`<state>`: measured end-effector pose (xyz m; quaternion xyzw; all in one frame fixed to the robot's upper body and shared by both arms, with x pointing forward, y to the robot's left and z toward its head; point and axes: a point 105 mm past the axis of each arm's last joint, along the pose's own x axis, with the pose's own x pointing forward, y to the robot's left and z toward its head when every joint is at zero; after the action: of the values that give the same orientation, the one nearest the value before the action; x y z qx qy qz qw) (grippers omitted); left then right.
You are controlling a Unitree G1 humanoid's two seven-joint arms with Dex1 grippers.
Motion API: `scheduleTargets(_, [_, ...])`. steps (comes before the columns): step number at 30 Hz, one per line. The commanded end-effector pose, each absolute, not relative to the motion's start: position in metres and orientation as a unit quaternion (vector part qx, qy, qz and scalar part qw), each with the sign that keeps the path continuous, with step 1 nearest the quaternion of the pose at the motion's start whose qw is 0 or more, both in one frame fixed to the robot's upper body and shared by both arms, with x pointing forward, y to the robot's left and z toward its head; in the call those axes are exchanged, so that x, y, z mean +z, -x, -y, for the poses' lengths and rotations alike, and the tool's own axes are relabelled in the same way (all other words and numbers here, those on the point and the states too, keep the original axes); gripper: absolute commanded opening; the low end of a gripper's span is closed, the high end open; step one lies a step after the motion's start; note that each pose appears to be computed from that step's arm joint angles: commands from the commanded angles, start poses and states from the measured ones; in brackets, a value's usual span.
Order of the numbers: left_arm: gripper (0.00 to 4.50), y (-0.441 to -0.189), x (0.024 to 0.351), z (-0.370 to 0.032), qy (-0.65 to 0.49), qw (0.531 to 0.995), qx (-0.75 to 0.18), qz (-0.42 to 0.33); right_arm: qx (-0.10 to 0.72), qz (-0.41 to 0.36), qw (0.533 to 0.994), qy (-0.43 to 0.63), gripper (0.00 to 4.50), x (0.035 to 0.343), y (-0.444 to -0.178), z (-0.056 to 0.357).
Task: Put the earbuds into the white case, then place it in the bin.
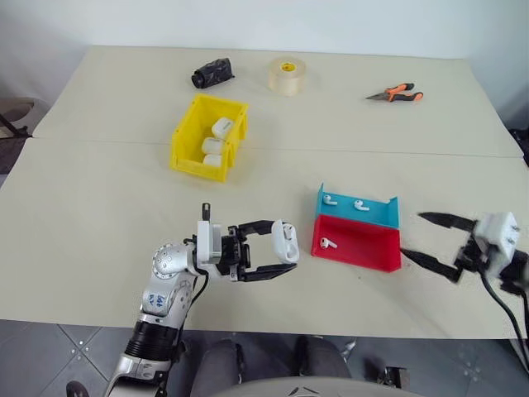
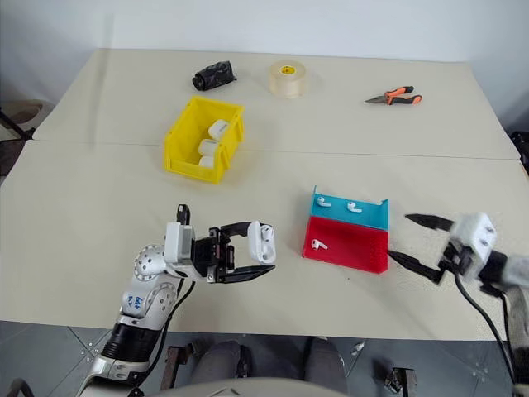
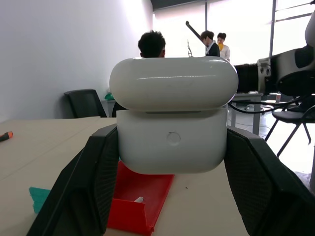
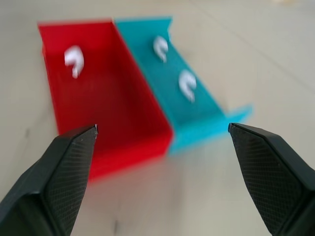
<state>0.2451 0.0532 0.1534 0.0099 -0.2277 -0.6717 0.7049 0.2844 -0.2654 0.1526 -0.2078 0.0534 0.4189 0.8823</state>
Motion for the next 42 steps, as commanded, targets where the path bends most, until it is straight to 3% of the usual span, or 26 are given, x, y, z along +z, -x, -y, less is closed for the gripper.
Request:
scheduleTargets(1, [2.8,-0.244,0.161,-0.049,-0.014,0.7,-0.67,0.247,0.427,-0.093,0.874,0.21,4.45,0.174,-0.301,0.247])
scheduleTargets(7, [2.8,-0.242,0.163,-0.043,-0.009,0.689,-0.679,0.253,0.438,-0.208,0.836,0.256,4.45,0.177,-0.331,0.235])
scheduleTargets(14, [2.8,-0.24,0.164,-0.036,-0.002,0.677,-0.689,0.257,0.419,-0.271,0.801,0.33,4.45,0.171,-0.371,0.229])
scheduleTargets(27, [2.8,-0.241,0.168,-0.036,-0.01,0.687,-0.676,0.266,0.442,-0.312,0.745,0.39,4.45,0.16,-0.392,0.217])
scheduleTargets(30, [2.8,-0.241,0.169,-0.036,-0.012,0.689,-0.674,0.267,0.448,-0.311,0.74,0.394,3.86,0.159,-0.394,0.213])
scheduleTargets(36, [2.8,-0.242,0.169,-0.037,-0.014,0.691,-0.672,0.267,0.461,-0.313,0.732,0.392,1.89,0.155,-0.394,0.207])
scheduleTargets(42, [2.8,-0.242,0.171,-0.037,-0.015,0.693,-0.669,0.268,0.465,-0.321,0.721,0.4,1.89,0.152,-0.394,0.206])
